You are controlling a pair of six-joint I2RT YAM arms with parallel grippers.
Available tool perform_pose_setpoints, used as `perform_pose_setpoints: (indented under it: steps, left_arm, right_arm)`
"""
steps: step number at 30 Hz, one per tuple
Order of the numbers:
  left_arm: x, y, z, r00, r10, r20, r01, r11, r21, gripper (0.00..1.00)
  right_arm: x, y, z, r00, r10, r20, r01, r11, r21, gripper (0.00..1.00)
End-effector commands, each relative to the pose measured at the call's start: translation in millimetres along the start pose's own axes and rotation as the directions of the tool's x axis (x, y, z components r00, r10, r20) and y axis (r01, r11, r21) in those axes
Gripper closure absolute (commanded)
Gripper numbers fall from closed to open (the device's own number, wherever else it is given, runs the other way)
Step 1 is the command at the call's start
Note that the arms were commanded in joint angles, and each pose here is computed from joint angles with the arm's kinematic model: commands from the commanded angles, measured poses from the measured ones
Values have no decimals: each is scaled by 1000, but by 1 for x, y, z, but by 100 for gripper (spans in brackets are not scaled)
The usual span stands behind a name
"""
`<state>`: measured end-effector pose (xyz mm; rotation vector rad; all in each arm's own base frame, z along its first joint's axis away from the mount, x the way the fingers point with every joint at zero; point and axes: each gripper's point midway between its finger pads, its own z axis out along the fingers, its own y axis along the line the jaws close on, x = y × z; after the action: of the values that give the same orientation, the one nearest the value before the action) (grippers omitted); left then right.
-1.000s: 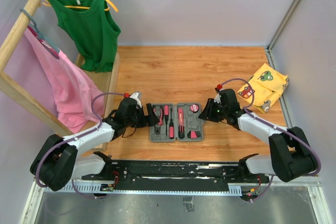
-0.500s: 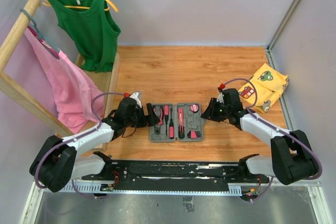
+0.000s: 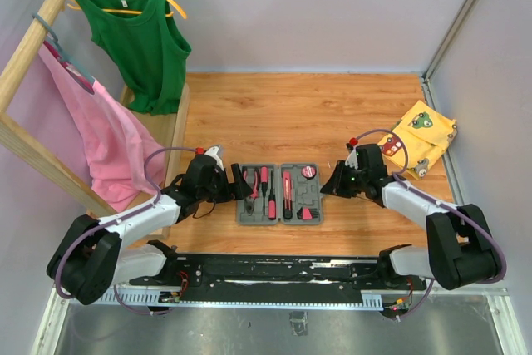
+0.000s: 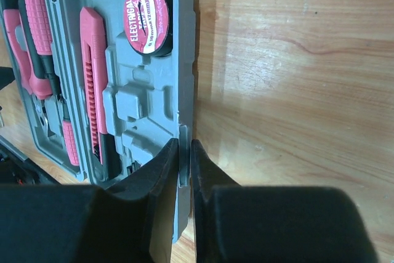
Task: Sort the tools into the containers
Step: Close the storage box at the center of the board.
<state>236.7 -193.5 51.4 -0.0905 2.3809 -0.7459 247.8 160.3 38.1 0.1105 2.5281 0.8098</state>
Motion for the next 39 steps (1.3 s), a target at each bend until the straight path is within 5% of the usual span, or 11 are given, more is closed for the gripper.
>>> perform_pose_setpoints:
  steps: [1, 6, 25, 39]
  left_arm:
    - [-5, 2, -1, 1000, -11, 22, 11, 1000, -13, 8]
    - [-6, 2, 5, 1000, -3, 10, 3, 1000, -16, 9]
    - [24, -16, 18, 995, -50, -82, 62, 986, 153, 6]
    - [-18, -69, -6, 999, -37, -8, 38, 948, 317, 6]
  right_arm:
    - [8, -11, -3, 1000, -1, -20, 1, 1000, 14, 89]
    - [6, -5, 4, 1000, 8, -22, -9, 999, -39, 99]
    - [11, -11, 12, 998, 46, -32, -47, 998, -45, 99]
    - [15, 7, 19, 996, 83, -21, -85, 979, -187, 99]
